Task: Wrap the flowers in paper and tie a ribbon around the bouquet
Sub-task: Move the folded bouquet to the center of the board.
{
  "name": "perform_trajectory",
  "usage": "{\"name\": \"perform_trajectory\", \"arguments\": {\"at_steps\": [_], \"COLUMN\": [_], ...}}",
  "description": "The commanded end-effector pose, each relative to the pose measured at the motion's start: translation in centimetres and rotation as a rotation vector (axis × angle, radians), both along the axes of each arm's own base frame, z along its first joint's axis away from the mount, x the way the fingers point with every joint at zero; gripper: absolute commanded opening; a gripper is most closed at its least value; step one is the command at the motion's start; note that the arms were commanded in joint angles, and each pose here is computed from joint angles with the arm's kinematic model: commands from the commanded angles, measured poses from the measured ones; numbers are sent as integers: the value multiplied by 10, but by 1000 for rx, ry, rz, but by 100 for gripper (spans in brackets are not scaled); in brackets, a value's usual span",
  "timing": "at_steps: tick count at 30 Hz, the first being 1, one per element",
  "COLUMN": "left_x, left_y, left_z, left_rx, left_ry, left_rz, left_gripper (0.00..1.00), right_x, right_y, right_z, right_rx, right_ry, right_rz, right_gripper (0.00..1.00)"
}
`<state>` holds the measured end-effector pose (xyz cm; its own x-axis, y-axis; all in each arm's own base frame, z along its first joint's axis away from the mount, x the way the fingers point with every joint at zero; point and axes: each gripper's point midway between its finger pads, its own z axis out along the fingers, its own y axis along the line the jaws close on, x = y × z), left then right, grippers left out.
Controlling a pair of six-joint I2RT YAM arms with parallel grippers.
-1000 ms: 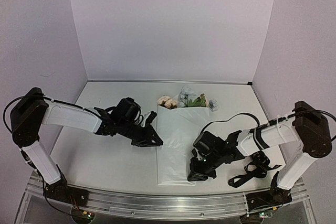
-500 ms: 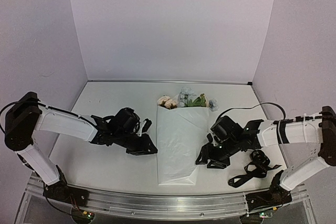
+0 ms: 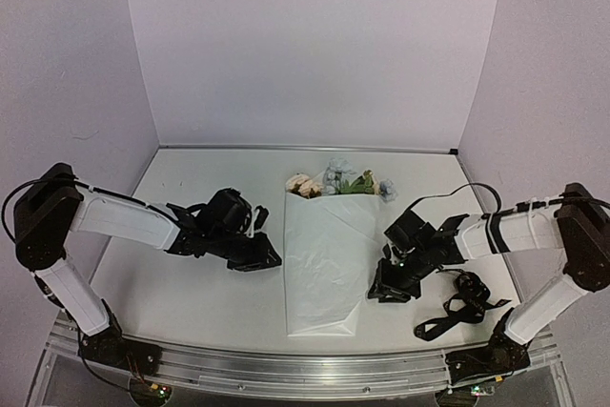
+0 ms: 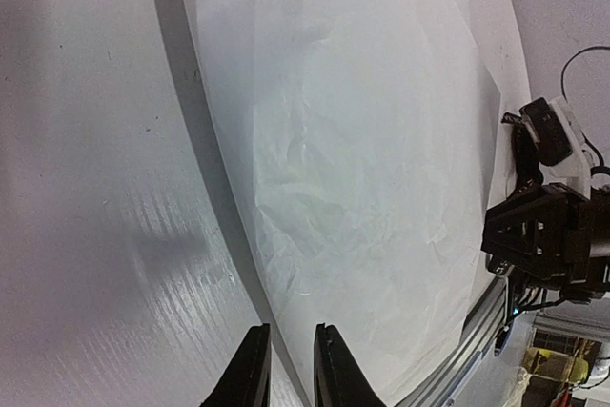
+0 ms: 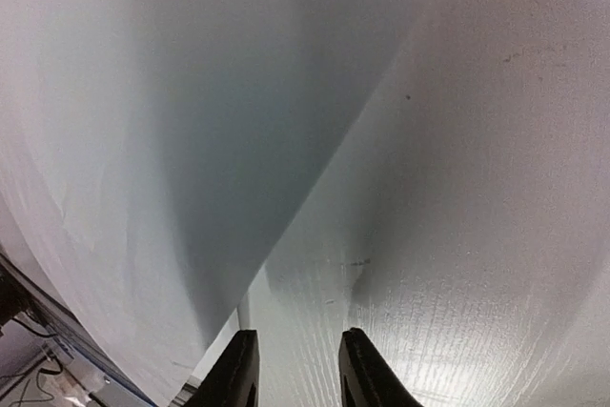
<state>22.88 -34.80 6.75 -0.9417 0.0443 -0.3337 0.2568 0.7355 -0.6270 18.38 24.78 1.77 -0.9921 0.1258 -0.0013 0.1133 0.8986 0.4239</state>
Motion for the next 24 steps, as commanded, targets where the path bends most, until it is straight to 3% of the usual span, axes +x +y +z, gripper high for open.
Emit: {"name": "perform_trajectory", "arguments": {"at_steps": [1,6,24], "left_x": [18,24,74], "left_y": [-7,-7,-7], "left_z": [10,5,1], "left_rx": [-52,-56,-83], "left_ry": [-33,-17,-4], "left_rz": [19,21,47], "left_gripper": [18,17,16], "right_x": [19,27,83], "right_y": [13,20,42], "right_z": [-1,-5,-6], "right_rx": [28,31,92], "right_ry": [-31,-18,20], "right_rz": [-14,-25,-93], "right_gripper": [24,17,14]}}
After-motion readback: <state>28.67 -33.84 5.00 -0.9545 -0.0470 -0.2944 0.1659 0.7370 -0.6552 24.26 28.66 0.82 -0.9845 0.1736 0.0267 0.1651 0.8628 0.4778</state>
